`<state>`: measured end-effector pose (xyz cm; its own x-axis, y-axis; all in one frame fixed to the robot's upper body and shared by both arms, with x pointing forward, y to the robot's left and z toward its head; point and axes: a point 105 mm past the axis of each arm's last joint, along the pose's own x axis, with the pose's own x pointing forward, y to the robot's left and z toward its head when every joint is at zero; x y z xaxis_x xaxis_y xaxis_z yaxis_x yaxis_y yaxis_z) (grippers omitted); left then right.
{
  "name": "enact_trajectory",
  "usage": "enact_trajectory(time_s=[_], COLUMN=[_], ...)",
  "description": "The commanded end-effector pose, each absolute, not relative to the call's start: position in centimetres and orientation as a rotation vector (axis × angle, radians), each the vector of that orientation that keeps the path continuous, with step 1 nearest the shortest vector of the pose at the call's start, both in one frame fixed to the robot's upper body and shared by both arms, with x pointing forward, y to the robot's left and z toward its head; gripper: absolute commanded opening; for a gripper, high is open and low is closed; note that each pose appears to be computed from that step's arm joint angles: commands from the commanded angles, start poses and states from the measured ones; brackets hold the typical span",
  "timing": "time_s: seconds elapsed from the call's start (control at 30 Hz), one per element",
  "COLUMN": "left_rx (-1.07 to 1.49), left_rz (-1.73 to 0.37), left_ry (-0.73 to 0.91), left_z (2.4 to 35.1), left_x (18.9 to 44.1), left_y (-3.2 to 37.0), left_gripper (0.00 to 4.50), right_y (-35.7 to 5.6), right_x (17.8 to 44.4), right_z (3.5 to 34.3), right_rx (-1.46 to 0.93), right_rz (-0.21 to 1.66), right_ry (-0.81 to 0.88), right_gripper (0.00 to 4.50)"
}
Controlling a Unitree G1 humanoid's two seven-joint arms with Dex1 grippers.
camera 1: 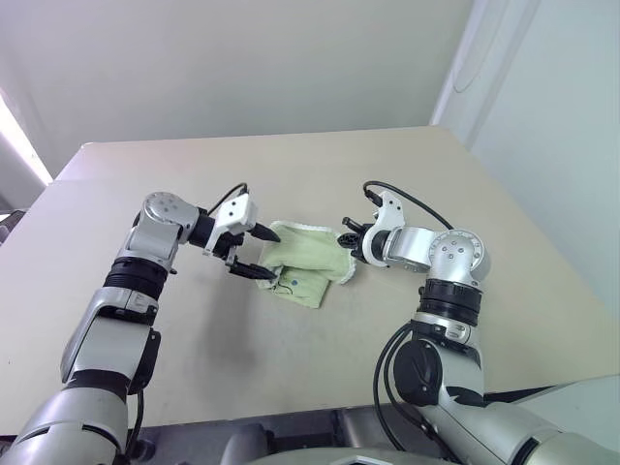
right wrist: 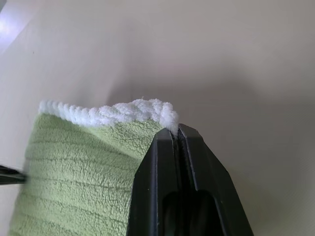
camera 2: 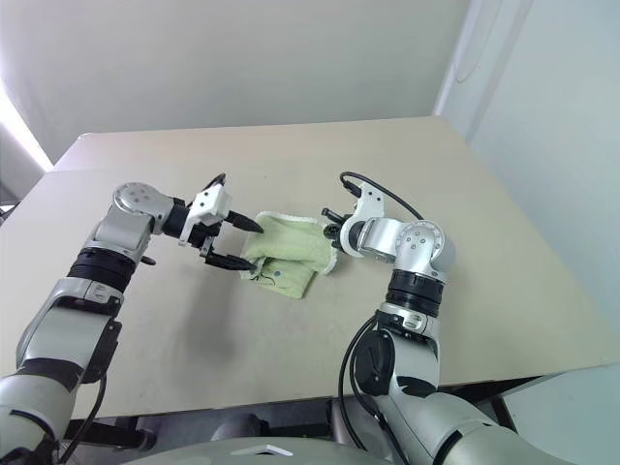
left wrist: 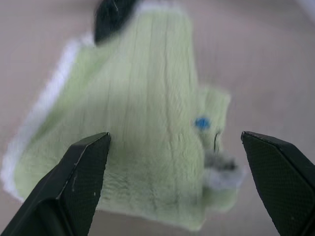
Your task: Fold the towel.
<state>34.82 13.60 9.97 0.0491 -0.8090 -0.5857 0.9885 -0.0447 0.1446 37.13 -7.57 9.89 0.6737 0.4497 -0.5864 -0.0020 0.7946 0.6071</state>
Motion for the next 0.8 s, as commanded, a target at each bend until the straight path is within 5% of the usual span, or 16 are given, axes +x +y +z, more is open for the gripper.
enact_trajectory(time_s=[0.03,0.1,0.2,0.57,0.8], left_rx=[0.683,0.68,0.685,0.635,0.635], left_rz=[-1.478,-1.469,-1.47,-1.482,-1.491], left_ry=[0.352,0.335,0.308,0.283,0.318], left_z=[9.3,9.2,9.3,10.7,9.9], left_x=[35.3,35.5,35.7,35.0,33.5], left_y=[13.6,13.3,12.9,14.9,16.2], left_gripper=[4.5,4.5,3.9,0.02,0.02], right_y=[-1.6,-1.6,-1.6,-1.4,-0.9], right_x=[36.0,36.0,36.0,35.1,34.3], right_z=[11.3,11.5,11.7,10.5,9.7], right_rx=[0.686,0.698,0.707,0.771,0.829], right_rz=[0.433,0.435,0.437,0.423,0.409], right_ry=[0.793,0.79,0.79,0.856,0.941], right_gripper=[0.02,0.02,0.0,0.0,0.0])
